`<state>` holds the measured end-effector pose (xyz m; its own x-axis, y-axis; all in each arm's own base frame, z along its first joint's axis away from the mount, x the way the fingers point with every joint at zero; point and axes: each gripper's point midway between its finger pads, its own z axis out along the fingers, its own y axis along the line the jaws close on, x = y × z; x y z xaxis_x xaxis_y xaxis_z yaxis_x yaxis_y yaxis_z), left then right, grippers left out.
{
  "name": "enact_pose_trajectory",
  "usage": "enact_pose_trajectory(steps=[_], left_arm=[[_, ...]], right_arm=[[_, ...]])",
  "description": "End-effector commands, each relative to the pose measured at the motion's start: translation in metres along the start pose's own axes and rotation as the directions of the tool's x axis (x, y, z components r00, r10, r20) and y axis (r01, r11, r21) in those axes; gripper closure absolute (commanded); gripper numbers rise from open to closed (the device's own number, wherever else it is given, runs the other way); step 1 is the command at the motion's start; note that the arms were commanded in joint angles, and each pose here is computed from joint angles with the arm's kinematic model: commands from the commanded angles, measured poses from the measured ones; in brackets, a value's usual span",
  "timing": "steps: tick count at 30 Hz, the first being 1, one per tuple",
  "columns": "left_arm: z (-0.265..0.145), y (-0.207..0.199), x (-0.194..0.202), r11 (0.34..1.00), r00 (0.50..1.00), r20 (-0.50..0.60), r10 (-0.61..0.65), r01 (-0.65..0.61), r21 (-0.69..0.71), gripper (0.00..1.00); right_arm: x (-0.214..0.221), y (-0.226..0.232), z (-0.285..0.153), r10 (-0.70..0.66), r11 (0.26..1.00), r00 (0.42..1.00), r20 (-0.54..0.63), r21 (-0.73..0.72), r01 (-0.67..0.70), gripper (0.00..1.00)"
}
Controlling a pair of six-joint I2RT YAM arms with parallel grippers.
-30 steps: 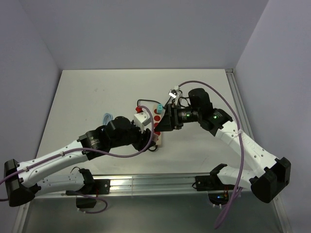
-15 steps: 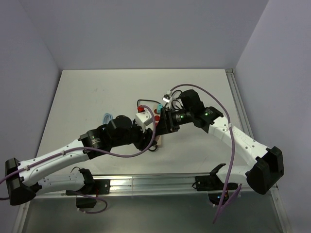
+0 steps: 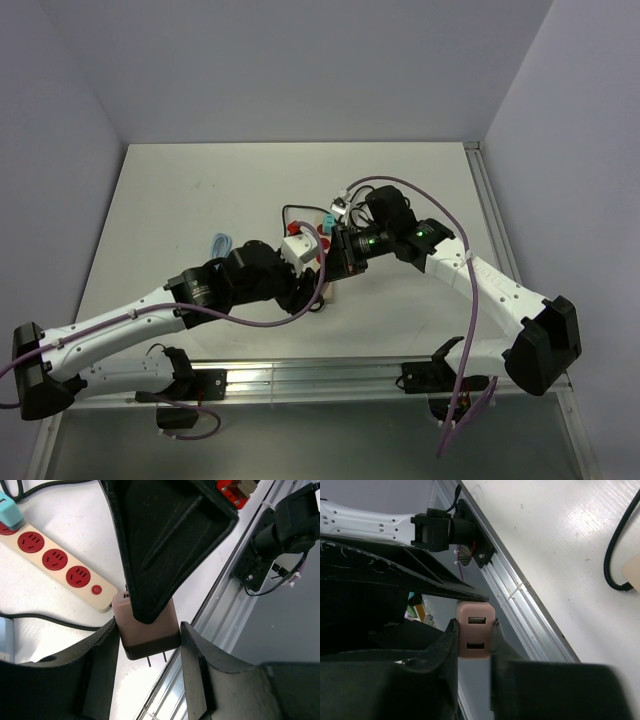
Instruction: Insert the plug
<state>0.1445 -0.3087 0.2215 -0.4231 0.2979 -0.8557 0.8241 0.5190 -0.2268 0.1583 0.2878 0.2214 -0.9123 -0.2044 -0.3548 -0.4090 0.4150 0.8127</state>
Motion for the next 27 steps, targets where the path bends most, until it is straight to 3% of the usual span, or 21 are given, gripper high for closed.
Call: enact_pose_trajectory(steps=[1, 4, 7, 13, 17, 19, 20, 22, 24, 27], left_arm=[[-0.011, -0.006, -0.045, 1.0, 0.987, 0.162, -0.022, 0.021, 0.005, 0.88], [-0.016, 0.01, -0.048, 0.993, 0.976, 0.208, -0.062, 0.081, -0.084, 0.67], [-0.021, 0.024, -0.051, 0.977, 0.963, 0.248, -0.107, 0.149, -0.154, 0.63], [-0.044, 0.07, -0.045, 0.867, 0.912, 0.343, -0.227, 0.349, -0.356, 0.4], [-0.069, 0.102, -0.038, 0.768, 0.857, 0.426, -0.289, 0.473, -0.431, 0.35], [-0.083, 0.113, -0.033, 0.719, 0.827, 0.47, -0.309, 0.527, -0.453, 0.27], [-0.087, 0.116, -0.032, 0.709, 0.818, 0.482, -0.312, 0.539, -0.455, 0.27], [-0.095, 0.121, -0.028, 0.686, 0.798, 0.508, -0.323, 0.568, -0.455, 0.17], [-0.095, 0.122, -0.024, 0.681, 0.791, 0.511, -0.337, 0.58, -0.448, 0.17], [-0.088, 0.119, -0.02, 0.688, 0.787, 0.497, -0.366, 0.589, -0.425, 0.19]], right_arm=[[0.001, 0.02, -0.001, -0.065, 0.995, 0.998, -0.001, -0.077, 0.064, 1.0], [-0.008, 0.011, -0.003, -0.066, 0.998, 0.995, 0.075, -0.005, 0.066, 1.0], [-0.021, 0.003, -0.005, -0.085, 0.995, 0.982, 0.17, 0.059, 0.076, 1.0], [-0.051, -0.039, -0.014, -0.115, 0.958, 0.933, 0.342, 0.286, 0.013, 1.0], [-0.071, -0.082, -0.033, -0.172, 0.867, 0.882, 0.439, 0.492, -0.076, 1.0], [-0.076, -0.098, -0.038, -0.178, 0.828, 0.862, 0.474, 0.545, -0.129, 1.0], [-0.077, -0.1, -0.038, -0.179, 0.829, 0.858, 0.482, 0.544, -0.132, 1.0], [-0.08, -0.109, -0.033, -0.174, 0.819, 0.856, 0.487, 0.554, -0.149, 1.0], [-0.088, -0.111, -0.03, -0.176, 0.808, 0.858, 0.483, 0.569, -0.154, 1.0], [-0.101, -0.134, -0.035, -0.197, 0.717, 0.855, 0.48, 0.665, -0.208, 1.0]])
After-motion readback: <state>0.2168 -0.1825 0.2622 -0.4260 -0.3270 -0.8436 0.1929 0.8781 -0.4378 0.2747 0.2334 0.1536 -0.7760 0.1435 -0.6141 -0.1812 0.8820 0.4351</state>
